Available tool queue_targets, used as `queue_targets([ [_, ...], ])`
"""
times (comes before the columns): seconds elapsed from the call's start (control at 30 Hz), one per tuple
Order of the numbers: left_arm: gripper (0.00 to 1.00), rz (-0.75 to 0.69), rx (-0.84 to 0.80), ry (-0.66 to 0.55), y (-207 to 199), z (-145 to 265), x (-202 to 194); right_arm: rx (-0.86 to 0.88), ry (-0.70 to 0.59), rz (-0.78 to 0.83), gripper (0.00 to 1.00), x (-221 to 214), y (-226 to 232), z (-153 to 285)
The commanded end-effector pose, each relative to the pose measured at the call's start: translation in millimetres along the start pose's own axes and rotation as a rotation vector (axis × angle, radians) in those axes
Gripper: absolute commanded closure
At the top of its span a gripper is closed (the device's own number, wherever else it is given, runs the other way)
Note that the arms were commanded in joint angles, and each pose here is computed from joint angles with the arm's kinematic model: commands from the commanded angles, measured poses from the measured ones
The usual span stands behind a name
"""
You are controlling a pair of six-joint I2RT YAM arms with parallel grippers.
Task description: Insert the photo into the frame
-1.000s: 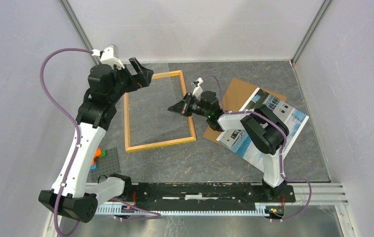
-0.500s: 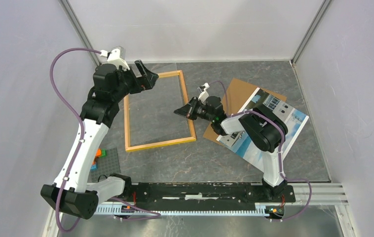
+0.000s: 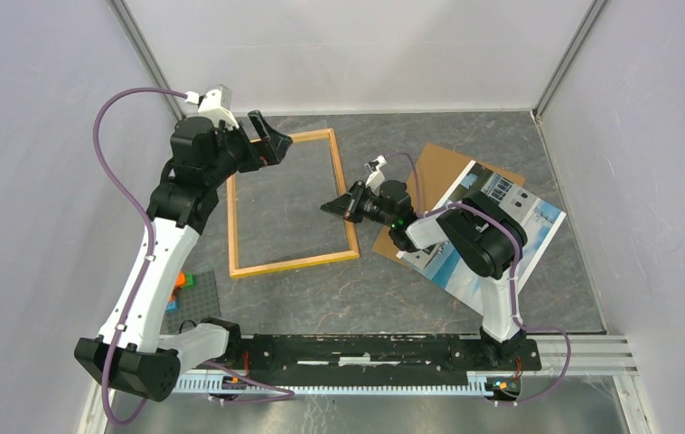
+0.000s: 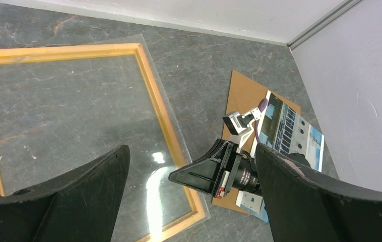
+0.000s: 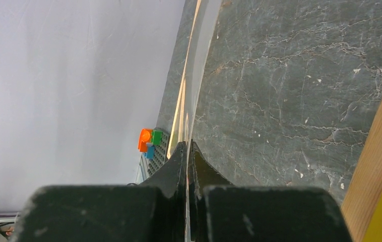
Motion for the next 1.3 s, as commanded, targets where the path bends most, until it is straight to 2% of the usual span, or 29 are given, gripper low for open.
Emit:
queue_targets([
  [0.0,0.0,0.005,-0.03,-0.039,-6,3,9,0.042,-0.047,0.033,1.0,9,6,-1],
  [1.27,0.0,0.012,-0.04,-0.028,-7,2,7,0.018,0.009,0.052,1.0,7,-16,-12],
])
Point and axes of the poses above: each gripper's point midway between its finger pads, its own z axis back along the fingers, its own y axis along the line the jaws close on, x = y × z, the point moved 6 cm from there along z, back along the fingers, and after that the axes turned 1 degree about -z, right-handed, at the moved point
